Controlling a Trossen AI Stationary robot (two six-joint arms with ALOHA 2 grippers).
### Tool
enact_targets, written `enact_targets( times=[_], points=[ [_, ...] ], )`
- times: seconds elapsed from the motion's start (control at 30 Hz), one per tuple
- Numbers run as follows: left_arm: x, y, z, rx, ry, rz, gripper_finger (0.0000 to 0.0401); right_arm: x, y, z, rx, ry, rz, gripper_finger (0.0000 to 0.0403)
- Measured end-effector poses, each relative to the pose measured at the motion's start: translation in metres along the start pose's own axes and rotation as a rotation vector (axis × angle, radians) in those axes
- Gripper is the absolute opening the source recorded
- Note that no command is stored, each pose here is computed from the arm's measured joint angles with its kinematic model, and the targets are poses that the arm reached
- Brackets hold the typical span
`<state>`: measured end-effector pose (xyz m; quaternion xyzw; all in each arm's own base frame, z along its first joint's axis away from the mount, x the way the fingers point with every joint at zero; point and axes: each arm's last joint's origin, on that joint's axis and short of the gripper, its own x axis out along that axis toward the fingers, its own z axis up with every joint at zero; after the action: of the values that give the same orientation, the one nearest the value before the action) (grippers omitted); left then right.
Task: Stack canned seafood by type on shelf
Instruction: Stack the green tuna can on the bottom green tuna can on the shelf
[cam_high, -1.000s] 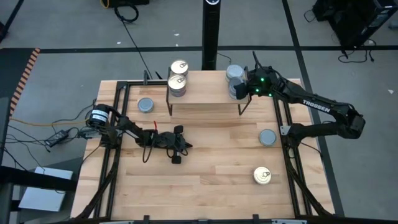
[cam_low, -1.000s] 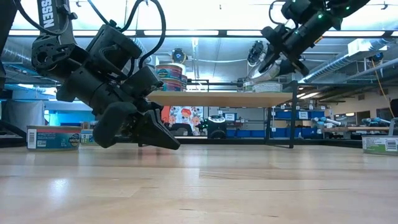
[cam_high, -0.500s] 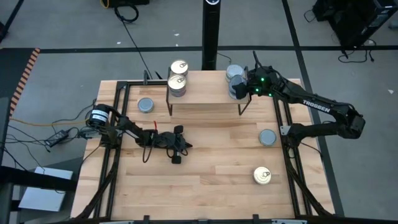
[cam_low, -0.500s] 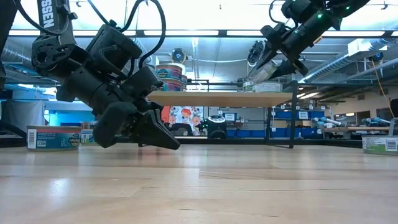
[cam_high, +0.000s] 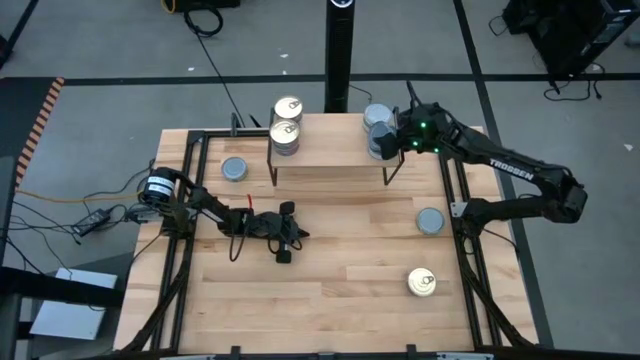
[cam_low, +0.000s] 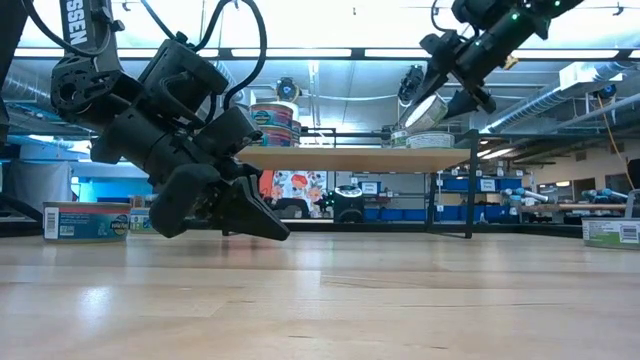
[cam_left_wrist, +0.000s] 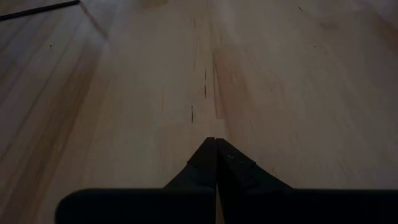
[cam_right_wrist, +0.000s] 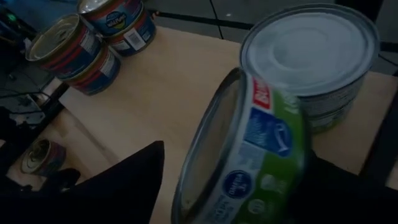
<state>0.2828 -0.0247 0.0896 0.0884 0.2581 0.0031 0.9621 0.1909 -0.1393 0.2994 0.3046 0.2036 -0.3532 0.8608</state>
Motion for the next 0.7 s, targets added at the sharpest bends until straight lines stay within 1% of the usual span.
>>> enact_targets(
  times=[0.13, 0.33, 0.47, 0.7],
  points=[
    [0.0000, 0.0000, 0.0000, 0.000, 0.000, 0.000, 0.0004, -0.0084, 0.0035, 0.0066, -0.010, 0.016, -0.031, 0.0293],
    [0.0000, 0.0000, 0.0000, 0.000, 0.000, 0.000, 0.0004, -0.0096, 0.0011, 0.0026, -0.024, 0.041, -0.107, 0.0267],
    [0.0000, 0.0000, 0.0000, 0.000, 0.000, 0.000, 0.0004, -0.0096, 0.0007, 0.0019, -0.022, 0.048, -0.113, 0.0235],
    [0.0000, 0.0000, 0.0000, 0.000, 0.000, 0.000, 0.0004, -0.0093, 0.0023, 0.0026, 0.007, 0.051, -0.074, 0.0173]
  ],
)
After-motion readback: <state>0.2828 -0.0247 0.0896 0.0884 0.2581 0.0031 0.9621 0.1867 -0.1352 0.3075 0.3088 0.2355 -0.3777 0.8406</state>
